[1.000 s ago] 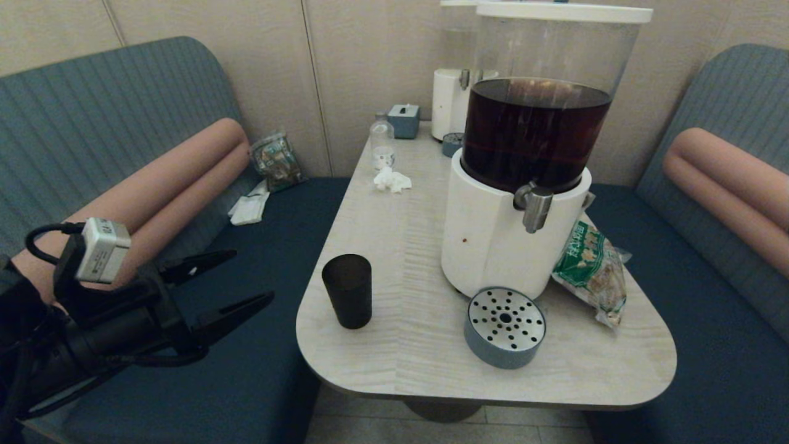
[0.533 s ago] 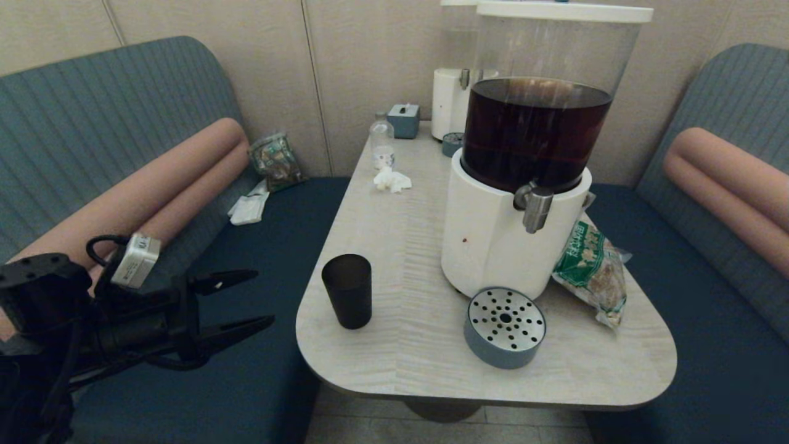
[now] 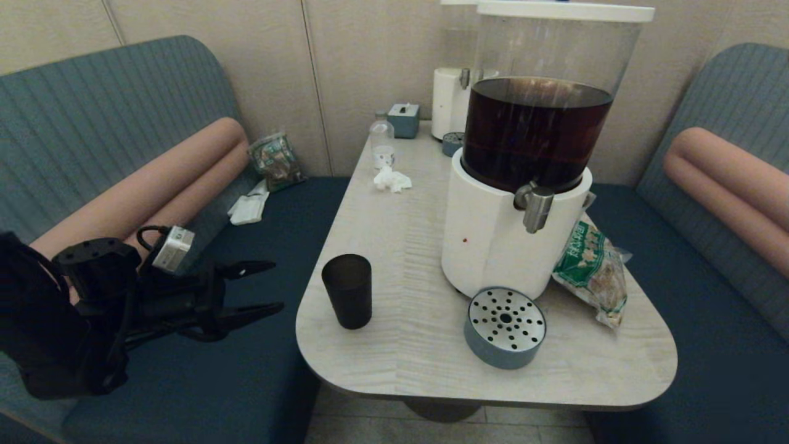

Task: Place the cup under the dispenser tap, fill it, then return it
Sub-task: Pick up the cup

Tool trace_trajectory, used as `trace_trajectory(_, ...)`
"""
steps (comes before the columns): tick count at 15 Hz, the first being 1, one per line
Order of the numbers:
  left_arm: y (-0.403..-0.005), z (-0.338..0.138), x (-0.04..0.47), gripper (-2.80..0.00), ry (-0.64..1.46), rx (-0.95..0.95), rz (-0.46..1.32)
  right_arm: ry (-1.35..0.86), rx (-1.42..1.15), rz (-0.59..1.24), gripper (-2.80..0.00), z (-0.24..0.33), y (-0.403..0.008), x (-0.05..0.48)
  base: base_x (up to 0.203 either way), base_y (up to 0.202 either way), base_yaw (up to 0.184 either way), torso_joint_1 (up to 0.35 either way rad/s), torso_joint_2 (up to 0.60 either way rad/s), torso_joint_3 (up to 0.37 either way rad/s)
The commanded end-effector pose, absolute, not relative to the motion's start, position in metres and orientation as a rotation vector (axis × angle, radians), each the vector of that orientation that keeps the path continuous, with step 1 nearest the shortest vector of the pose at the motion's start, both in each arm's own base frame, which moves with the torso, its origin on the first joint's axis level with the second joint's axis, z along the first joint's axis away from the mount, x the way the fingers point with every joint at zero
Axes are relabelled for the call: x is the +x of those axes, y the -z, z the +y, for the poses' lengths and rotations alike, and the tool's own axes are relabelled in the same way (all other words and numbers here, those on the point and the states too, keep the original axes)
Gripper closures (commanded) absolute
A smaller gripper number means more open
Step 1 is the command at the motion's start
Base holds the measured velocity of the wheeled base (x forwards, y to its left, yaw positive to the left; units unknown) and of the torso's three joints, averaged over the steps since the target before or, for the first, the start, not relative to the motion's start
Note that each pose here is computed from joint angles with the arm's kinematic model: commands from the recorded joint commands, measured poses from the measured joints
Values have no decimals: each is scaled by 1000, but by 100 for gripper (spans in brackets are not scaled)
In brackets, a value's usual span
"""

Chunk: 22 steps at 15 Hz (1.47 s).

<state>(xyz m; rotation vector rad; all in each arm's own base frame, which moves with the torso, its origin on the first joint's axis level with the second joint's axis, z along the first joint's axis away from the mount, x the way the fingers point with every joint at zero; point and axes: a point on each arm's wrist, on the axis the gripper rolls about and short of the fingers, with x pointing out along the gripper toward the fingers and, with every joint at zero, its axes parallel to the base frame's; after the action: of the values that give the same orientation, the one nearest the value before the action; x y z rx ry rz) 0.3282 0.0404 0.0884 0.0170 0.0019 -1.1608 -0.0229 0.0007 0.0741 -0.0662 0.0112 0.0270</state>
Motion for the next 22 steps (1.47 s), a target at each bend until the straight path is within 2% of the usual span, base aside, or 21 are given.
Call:
trace_trajectory(1,-70,40,333,-280,1266,-15,24,-28,-67,13,0,1,-74,-23,0,0,0,0,0,0)
trace_trajectory(3,-60,40,333,-280,1341,-32,31,-28,-67,13,0,1,-74,-23,0,0,0,0,0,0)
trace_trajectory(8,-55,40,335,-280,1343,-32,31,-28,-67,13,0,1,-74,-23,0,0,0,0,0,0)
trace_trajectory(14,-107,49,379,-280,1244,185,-166,-28,-67,13,0,1,-74,-23,0,0,0,0,0,0)
trace_trajectory(17,-145,49,383,-280,1211,282,-264,-28,-67,12,0,1,-74,-23,0,0,0,0,0,0)
trace_trajectory(22,-114,28,374,-280,1263,180,-176,-28,-67,13,0,1,-74,-23,0,0,0,0,0,0)
